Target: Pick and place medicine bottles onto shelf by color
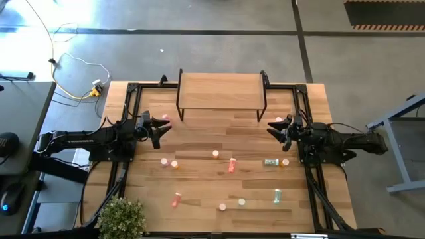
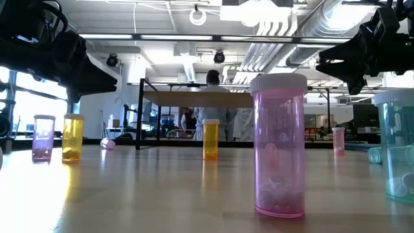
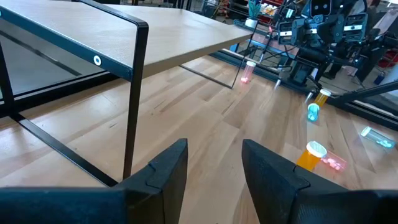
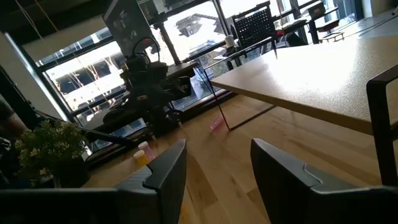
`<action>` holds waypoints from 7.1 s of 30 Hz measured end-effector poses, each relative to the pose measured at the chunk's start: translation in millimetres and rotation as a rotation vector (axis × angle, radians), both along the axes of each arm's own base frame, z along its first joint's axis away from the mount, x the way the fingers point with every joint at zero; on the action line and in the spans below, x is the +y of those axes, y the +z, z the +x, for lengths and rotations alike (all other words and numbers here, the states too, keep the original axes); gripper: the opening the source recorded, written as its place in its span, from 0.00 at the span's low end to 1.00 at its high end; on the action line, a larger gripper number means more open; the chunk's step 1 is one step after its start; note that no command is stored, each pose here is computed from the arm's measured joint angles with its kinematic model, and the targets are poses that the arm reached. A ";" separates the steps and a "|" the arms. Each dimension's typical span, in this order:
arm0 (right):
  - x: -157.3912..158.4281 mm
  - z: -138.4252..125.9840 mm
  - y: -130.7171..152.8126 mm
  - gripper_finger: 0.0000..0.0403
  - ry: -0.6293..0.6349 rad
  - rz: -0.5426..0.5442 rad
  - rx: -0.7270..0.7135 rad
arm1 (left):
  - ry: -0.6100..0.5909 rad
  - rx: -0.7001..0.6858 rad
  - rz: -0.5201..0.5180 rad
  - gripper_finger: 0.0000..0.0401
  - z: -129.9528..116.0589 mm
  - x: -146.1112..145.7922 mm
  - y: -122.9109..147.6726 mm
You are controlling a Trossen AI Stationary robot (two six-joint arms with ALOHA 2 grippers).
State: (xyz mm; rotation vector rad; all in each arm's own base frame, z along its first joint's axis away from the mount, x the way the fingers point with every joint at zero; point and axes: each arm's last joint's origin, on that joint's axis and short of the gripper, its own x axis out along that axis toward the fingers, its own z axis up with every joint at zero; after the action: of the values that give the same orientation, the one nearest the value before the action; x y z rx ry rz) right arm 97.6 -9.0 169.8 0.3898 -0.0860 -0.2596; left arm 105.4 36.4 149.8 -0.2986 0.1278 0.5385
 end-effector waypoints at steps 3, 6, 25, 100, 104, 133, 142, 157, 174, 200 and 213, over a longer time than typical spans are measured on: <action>0.0 0.0 0.0 0.42 0.000 0.000 0.000 | 0.000 0.000 0.000 0.36 0.0 0.0 0.0; 0.0 0.0 0.0 0.42 0.000 0.000 0.000 | 0.000 0.000 0.000 0.36 0.0 0.0 0.0; 0.0 0.0 0.1 0.42 0.000 0.000 0.000 | 0.000 0.000 0.000 0.36 0.0 0.0 0.0; 0.0 0.0 0.1 0.42 0.000 0.000 0.000 | -0.464 0.412 -0.347 0.49 54.3 -31.7 122.5; 0.0 0.0 0.1 0.42 0.000 0.000 0.000 | -0.479 0.500 -0.350 0.49 63.5 -41.2 112.2; 0.0 0.0 -0.1 0.42 0.000 0.000 0.000 | -0.444 0.921 -0.268 0.49 111.0 -78.6 40.4; 0.0 0.0 -0.1 0.42 0.000 0.000 0.000 | -0.418 0.988 -0.286 0.49 117.0 -79.9 25.4; 0.0 0.0 0.0 0.42 0.000 0.000 0.000 | -0.381 1.000 -0.293 0.43 119.8 -79.9 19.7; 0.0 0.0 0.1 0.42 0.000 0.000 0.000 | -0.395 0.971 -0.305 0.29 122.2 -80.8 20.7; 0.0 0.0 0.1 0.42 0.000 0.000 0.000 | -0.019 0.614 -0.203 0.29 146.2 81.8 198.1; 0.0 0.0 0.1 0.42 0.000 0.000 0.000 | 0.253 0.590 -0.144 0.29 108.2 160.9 224.0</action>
State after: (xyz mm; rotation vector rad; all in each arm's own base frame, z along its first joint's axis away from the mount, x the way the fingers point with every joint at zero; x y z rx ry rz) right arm 97.6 -9.0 169.9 0.3901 -0.0863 -0.2595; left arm 213.7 197.3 373.8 -0.2904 0.7098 0.8610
